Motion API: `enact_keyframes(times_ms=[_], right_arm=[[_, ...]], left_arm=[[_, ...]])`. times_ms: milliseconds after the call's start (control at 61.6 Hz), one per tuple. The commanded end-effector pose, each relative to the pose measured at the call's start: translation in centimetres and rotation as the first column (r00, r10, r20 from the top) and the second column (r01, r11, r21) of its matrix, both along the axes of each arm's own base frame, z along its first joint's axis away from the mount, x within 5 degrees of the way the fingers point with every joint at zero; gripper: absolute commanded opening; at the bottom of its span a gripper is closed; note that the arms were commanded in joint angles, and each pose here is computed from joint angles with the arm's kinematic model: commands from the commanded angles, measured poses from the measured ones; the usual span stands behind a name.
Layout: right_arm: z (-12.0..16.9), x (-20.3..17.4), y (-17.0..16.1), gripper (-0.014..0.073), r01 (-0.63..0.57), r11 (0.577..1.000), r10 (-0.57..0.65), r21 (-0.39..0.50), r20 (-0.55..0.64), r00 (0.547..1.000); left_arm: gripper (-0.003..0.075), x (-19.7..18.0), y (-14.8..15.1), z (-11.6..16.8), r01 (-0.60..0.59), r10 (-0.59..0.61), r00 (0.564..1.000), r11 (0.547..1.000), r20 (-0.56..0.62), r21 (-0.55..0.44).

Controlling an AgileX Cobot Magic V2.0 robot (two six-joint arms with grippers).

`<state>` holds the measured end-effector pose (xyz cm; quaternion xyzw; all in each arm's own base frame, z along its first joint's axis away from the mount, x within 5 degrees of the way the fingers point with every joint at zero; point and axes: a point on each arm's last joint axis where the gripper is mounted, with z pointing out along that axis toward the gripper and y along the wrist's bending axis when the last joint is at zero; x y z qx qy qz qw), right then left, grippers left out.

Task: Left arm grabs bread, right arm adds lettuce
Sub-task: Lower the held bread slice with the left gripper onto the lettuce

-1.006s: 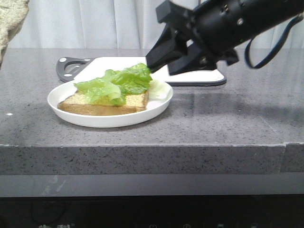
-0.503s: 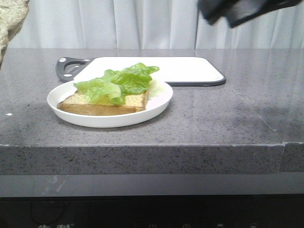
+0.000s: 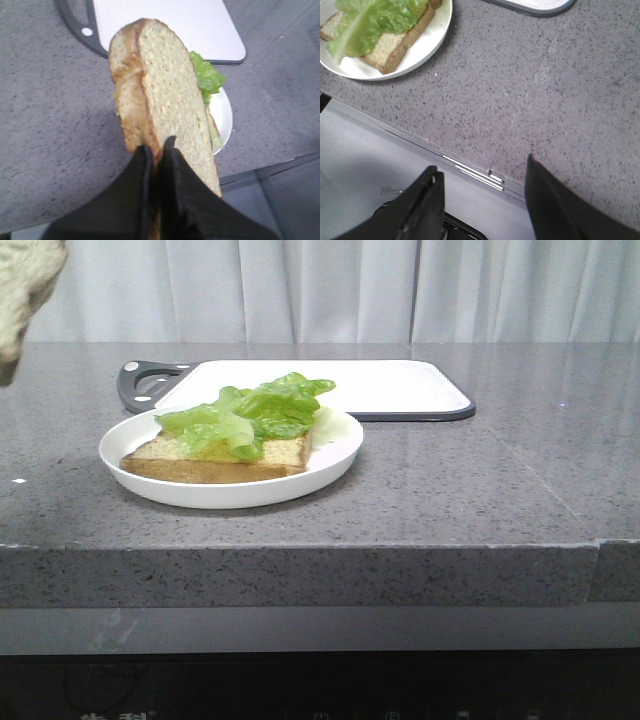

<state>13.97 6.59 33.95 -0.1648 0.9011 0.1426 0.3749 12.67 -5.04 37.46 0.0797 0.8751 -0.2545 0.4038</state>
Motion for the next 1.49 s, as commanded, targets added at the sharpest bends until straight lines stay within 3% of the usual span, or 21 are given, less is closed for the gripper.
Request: enact_keyframes(times_ms=[0, 276, 535, 957, 1233, 1330, 1476], right_arm=[[1.1, 0.0, -0.3, 0.0395, 0.017, 1.0, -0.019, 0.022, 0.098, 0.995], [1.2, 0.0, -0.3, 0.0395, 0.019, 0.999, -0.022, 0.028, 0.113, 0.993], [1.2, 0.0, -0.3, 0.0395, 0.019, 0.999, -0.022, 0.028, 0.115, 0.993], [1.2, 0.0, -0.3, 0.0395, 0.019, 0.999, -0.022, 0.028, 0.115, 0.993], [1.2, 0.0, -0.3, 0.0395, 0.019, 0.999, -0.022, 0.028, 0.114, 0.993], [1.2, 0.0, -0.3, 0.0395, 0.019, 0.999, -0.022, 0.028, 0.114, 0.993], [1.2, 0.0, -0.3, 0.0395, 0.019, 0.999, -0.022, 0.028, 0.114, 0.993]], left_arm=[[-0.002, 1.1, -0.9, 1.6, 0.044, -0.034, 0.996, 0.991, 0.083, -0.13], [-0.002, 6.0, -3.1, 0.4, 0.237, -0.223, 0.972, 0.914, 0.078, -0.329], [-0.002, 11.6, -4.0, -3.3, 0.239, -0.272, 0.962, 0.857, -0.008, -0.458], [-0.002, 17.2, -4.9, -7.4, 0.254, -0.381, 0.914, 0.804, -0.14, -0.537], [-0.0017, 17.9, -4.9, -8.9, 0.232, -0.378, 0.907, 0.816, -0.186, -0.529], [0.0055, 17.9, -4.9, -9.1, 0.236, -0.383, 0.904, 0.82, -0.192, -0.521], [0.0305, 17.9, -4.9, -9.1, 0.242, -0.388, 0.901, 0.821, -0.194, -0.517]])
